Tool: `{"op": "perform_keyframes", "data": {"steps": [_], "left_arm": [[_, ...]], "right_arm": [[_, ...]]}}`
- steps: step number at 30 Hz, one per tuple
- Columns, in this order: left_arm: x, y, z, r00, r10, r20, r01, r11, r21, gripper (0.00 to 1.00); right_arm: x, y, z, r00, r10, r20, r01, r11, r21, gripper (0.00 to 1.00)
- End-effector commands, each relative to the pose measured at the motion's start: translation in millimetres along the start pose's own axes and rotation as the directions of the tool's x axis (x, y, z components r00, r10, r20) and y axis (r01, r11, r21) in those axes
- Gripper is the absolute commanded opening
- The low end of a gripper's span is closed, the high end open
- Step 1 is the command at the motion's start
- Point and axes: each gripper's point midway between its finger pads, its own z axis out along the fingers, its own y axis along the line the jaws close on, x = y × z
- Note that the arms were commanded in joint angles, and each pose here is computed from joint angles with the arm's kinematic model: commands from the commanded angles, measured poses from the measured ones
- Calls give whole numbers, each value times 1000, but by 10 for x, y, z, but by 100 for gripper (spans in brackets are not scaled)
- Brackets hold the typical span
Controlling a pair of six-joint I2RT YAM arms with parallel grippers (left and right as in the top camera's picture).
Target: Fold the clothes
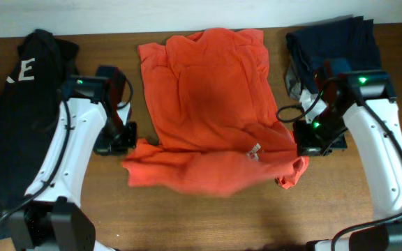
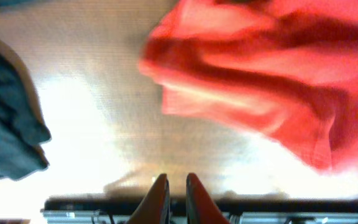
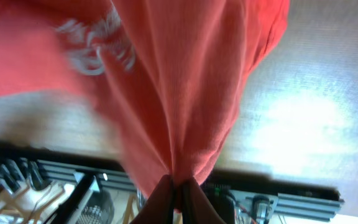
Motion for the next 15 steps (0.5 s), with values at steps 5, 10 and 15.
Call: {"op": "perform_keyframes", "data": {"steps": [5, 10, 15], "left_arm": [[263, 12, 455, 993, -13, -119, 13, 1000, 5, 15], [147, -4, 470, 997, -12, -72, 13, 1000, 12, 15], [-5, -62, 474, 1000, -11, -11, 11, 999, 43, 15]], "right_arm": [[239, -104, 282, 993, 47, -113, -44, 999, 26, 10], [217, -105, 289, 994, 45, -104, -43, 999, 26, 42], [25, -102, 301, 999, 46, -26, -45, 999, 21, 52]]}}
